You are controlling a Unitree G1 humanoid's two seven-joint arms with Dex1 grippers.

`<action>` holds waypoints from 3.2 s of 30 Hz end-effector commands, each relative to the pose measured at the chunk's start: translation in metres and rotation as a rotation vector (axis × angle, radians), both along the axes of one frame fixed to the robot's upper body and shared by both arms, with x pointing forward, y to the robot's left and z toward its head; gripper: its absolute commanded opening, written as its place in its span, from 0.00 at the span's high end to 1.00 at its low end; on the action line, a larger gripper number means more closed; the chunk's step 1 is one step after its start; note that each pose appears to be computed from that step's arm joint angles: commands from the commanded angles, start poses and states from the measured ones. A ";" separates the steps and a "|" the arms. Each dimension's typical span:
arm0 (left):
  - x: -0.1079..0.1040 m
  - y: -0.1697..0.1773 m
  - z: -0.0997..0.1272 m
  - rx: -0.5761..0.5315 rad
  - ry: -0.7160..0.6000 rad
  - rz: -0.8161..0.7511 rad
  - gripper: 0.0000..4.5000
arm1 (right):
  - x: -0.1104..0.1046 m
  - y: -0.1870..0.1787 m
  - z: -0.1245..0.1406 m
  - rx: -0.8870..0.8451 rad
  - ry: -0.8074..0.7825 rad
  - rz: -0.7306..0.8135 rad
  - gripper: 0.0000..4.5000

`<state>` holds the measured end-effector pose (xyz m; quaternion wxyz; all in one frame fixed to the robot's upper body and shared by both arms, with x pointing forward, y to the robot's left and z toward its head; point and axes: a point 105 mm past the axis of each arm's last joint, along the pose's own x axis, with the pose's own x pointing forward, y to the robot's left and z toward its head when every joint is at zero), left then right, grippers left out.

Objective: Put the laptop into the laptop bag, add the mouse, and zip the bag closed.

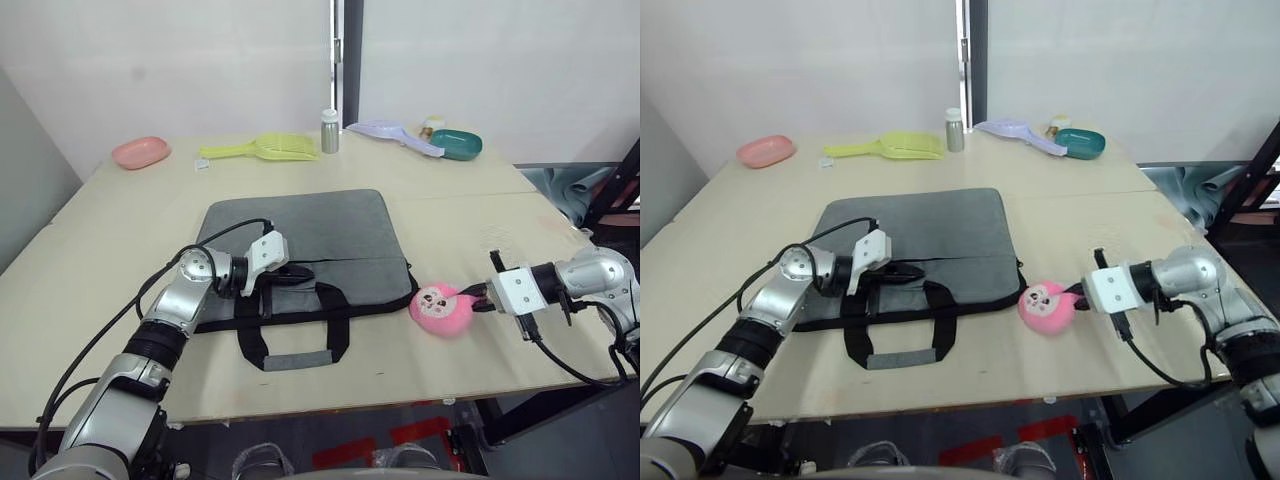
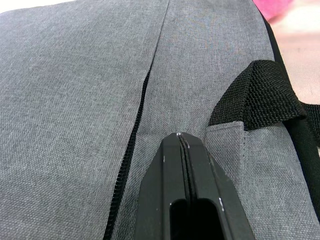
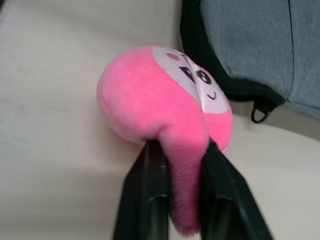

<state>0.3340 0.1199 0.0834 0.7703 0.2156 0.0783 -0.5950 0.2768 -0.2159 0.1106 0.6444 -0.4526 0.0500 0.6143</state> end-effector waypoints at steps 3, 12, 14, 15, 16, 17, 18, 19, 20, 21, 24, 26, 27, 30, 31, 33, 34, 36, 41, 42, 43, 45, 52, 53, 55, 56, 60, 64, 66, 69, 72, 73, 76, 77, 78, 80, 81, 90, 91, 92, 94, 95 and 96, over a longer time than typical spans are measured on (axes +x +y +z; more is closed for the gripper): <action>-0.029 0.026 -0.074 0.169 0.259 0.066 1.00 | 0.006 -0.038 0.024 0.047 -0.095 -0.214 0.38; -0.032 0.024 -0.076 0.164 0.264 0.064 1.00 | -0.015 -0.075 0.031 0.325 0.079 -0.667 0.01; -0.032 0.023 -0.076 0.164 0.264 0.062 1.00 | -0.027 -0.076 0.028 0.414 0.207 -0.758 0.01; -0.031 0.022 -0.076 0.163 0.265 0.060 1.00 | -0.034 -0.075 0.025 0.510 0.322 -0.825 0.01; -0.031 0.021 -0.077 0.163 0.266 0.057 1.00 | -0.042 -0.073 0.024 0.599 0.433 -0.876 0.01; -0.031 0.020 -0.077 0.162 0.266 0.054 1.00 | -0.048 -0.069 0.023 0.677 0.526 -0.913 0.01; -0.031 0.019 -0.077 0.160 0.266 0.051 1.00 | -0.052 -0.066 0.022 0.737 0.588 -0.946 0.01; -0.031 0.017 -0.077 0.158 0.266 0.048 1.00 | -0.054 -0.063 0.020 0.776 0.624 -0.974 0.01; -0.030 0.016 -0.077 0.156 0.266 0.045 1.00 | -0.056 -0.060 0.017 0.795 0.650 -1.001 0.01; -0.031 0.014 -0.077 0.155 0.266 0.042 1.00 | -0.057 -0.056 0.014 0.805 0.667 -1.017 0.01; -0.031 0.012 -0.077 0.153 0.265 0.033 1.00 | -0.052 -0.037 0.004 0.862 0.714 -1.061 0.01; -0.031 0.011 -0.077 0.155 0.264 0.030 1.00 | -0.049 -0.030 0.000 0.884 0.725 -1.075 0.01; -0.031 0.012 -0.076 0.156 0.264 0.031 1.00 | -0.048 -0.024 -0.002 0.906 0.745 -1.083 0.01; -0.031 0.014 -0.076 0.159 0.264 0.032 1.00 | -0.050 -0.011 -0.012 0.890 0.786 -1.087 0.01; -0.031 0.014 -0.076 0.159 0.264 0.032 1.00 | -0.053 -0.008 -0.014 0.867 0.791 -1.077 0.01; -0.032 0.014 -0.077 0.160 0.264 0.031 1.00 | -0.057 -0.004 -0.018 0.830 0.797 -1.066 0.01; -0.032 0.015 -0.077 0.161 0.264 0.031 1.00 | -0.058 -0.001 -0.019 0.822 0.802 -1.056 0.01; -0.031 0.015 -0.077 0.166 0.262 0.034 1.00 | -0.061 0.004 -0.022 0.801 0.805 -1.029 0.12; -0.031 0.017 -0.077 0.170 0.257 0.041 1.00 | -0.060 0.007 -0.017 0.837 0.810 -1.002 0.49; -0.032 0.017 -0.078 0.172 0.259 0.039 1.00 | -0.056 0.005 -0.014 0.845 0.792 -1.006 0.56; -0.033 0.017 -0.079 0.176 0.261 0.037 1.00 | -0.053 0.002 -0.012 0.853 0.778 -1.010 0.64; -0.035 0.020 -0.083 0.197 0.260 0.028 1.00 | -0.043 -0.006 -0.006 0.866 0.734 -1.021 0.79; -0.042 0.031 -0.096 0.257 0.269 0.012 1.00 | -0.017 -0.021 0.014 0.929 0.675 -1.032 0.98; -0.043 0.032 -0.096 0.257 0.270 0.010 1.00 | -0.014 -0.020 0.015 0.927 0.675 -1.028 0.98; -0.043 0.031 -0.097 0.252 0.272 0.010 1.00 | -0.002 -0.019 0.018 0.932 0.664 -1.031 0.98; -0.043 0.031 -0.097 0.249 0.274 0.011 1.00 | 0.004 -0.018 0.018 0.931 0.654 -1.037 0.98; -0.041 0.031 -0.095 0.234 0.285 0.027 1.00 | 0.023 -0.011 0.020 0.945 0.609 -1.049 0.98; -0.044 0.032 -0.095 0.240 0.296 0.006 1.00 | 0.037 -0.005 0.023 1.010 0.598 -1.065 0.98; -0.045 0.032 -0.095 0.239 0.296 0.008 1.00 | 0.041 -0.003 0.022 1.016 0.587 -1.072 0.98; -0.047 0.032 -0.097 0.237 0.302 0.014 1.00 | 0.046 0.001 0.019 1.014 0.575 -1.072 0.98; -0.050 0.032 -0.098 0.236 0.310 0.005 1.00 | 0.054 0.002 0.019 1.041 0.548 -1.090 0.98; -0.050 0.032 -0.097 0.236 0.311 0.004 1.00 | 0.056 0.003 0.019 1.047 0.541 -1.093 0.98; -0.050 0.033 -0.097 0.236 0.312 0.004 1.00 | 0.060 0.003 0.020 1.056 0.524 -1.098 0.98; -0.050 0.034 -0.097 0.237 0.311 0.006 1.00 | 0.062 0.003 0.020 1.064 0.518 -1.101 0.98; -0.050 0.034 -0.097 0.237 0.311 0.007 1.00 | 0.063 0.003 0.020 1.073 0.519 -1.105 0.98; -0.050 0.035 -0.097 0.237 0.310 0.010 1.00 | 0.062 0.005 0.019 1.068 0.533 -1.099 0.98; -0.050 0.035 -0.097 0.235 0.309 0.011 1.00 | 0.060 0.008 0.017 1.059 0.554 -1.086 0.98; -0.028 0.027 -0.049 -0.049 0.122 0.119 0.94 | 0.039 0.004 0.015 0.957 0.524 -1.022 0.57; -0.024 0.031 -0.040 -0.089 0.091 0.153 0.88 | 0.037 -0.001 0.018 0.944 0.492 -1.015 0.50; -0.019 0.036 -0.031 -0.120 0.049 0.194 0.80 | 0.035 -0.006 0.020 0.925 0.450 -1.005 0.40; -0.011 0.052 -0.015 -0.170 -0.020 0.291 0.66 | 0.030 -0.015 0.025 0.850 0.336 -0.956 0.27; -0.007 0.064 -0.003 -0.213 -0.055 0.362 0.58 | 0.026 -0.019 0.029 0.781 0.247 -0.904 0.18; -0.006 0.076 0.009 -0.249 -0.084 0.423 0.50 | 0.023 -0.022 0.032 0.715 0.171 -0.851 0.11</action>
